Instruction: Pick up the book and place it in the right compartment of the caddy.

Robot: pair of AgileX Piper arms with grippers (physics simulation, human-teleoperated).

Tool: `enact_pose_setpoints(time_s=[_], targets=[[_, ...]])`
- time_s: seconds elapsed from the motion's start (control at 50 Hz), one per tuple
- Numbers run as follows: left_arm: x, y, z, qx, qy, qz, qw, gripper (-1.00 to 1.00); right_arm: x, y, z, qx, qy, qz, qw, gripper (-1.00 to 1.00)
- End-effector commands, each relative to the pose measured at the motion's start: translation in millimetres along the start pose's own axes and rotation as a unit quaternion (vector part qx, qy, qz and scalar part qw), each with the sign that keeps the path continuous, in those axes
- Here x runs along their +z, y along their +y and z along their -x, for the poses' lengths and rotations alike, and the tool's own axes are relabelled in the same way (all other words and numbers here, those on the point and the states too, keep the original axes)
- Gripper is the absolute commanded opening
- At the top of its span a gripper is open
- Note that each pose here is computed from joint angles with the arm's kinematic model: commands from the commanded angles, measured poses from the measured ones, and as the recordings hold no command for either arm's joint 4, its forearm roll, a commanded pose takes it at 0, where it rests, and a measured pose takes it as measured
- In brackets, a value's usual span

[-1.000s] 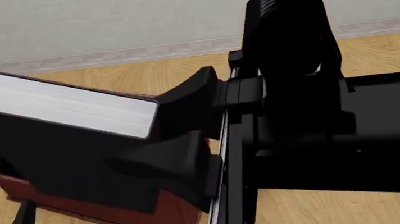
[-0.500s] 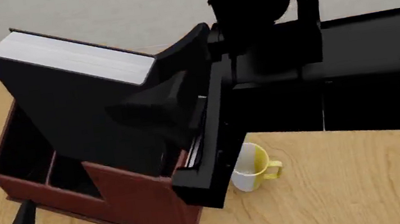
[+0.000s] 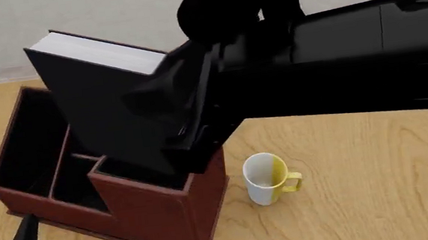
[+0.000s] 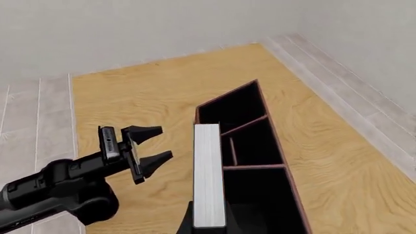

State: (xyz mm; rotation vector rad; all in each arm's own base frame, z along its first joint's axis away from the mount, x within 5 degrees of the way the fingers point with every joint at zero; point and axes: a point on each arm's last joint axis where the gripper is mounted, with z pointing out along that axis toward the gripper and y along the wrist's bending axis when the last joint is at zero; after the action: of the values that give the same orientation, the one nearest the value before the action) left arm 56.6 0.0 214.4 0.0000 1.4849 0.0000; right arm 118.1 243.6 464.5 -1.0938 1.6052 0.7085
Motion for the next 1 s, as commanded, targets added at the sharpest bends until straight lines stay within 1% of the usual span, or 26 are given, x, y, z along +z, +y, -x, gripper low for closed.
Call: enact_pose_setpoints(time_s=[0.02, 0.12, 0.16, 0.24, 0.36, 0.54, 0.78, 1.0], targets=[[0, 0.0, 0.0, 0.000, 0.000, 0.000, 1.0000, 1.00, 7, -13, -4, 0.027, 0.001, -0.024, 0.9994, -1.00], [0, 0.0, 0.0, 0.000, 0.000, 0.000, 1.0000, 1.00, 12, -19, -10, 0.028, 0.007, -0.034, 0.9990, -1.00], [0, 0.0, 0.0, 0.000, 0.000, 0.000, 1.0000, 1.00, 16, -22, -14, 0.036, 0.010, -0.039, 0.9986, -1.00], [0, 0.0, 0.0, 0.000, 0.000, 0.000, 1.0000, 1.00, 23, -24, -21, 0.040, 0.016, -0.042, 0.9982, -1.00], [0, 0.0, 0.0, 0.000, 0.000, 0.000, 1.0000, 1.00, 28, -27, -26, 0.044, 0.015, -0.047, 0.9978, -1.00], [0, 0.0, 0.0, 0.000, 0.000, 0.000, 1.0000, 1.00, 38, -38, -33, 0.052, 0.018, -0.063, 0.9965, -1.00], [0, 0.0, 0.0, 0.000, 0.000, 0.000, 1.0000, 1.00, 49, -37, -43, 0.059, 0.020, -0.061, 0.9962, -1.00], [0, 0.0, 0.0, 0.000, 0.000, 0.000, 1.0000, 1.00, 59, -37, -48, 0.056, 0.024, -0.060, 0.9963, -1.00]])
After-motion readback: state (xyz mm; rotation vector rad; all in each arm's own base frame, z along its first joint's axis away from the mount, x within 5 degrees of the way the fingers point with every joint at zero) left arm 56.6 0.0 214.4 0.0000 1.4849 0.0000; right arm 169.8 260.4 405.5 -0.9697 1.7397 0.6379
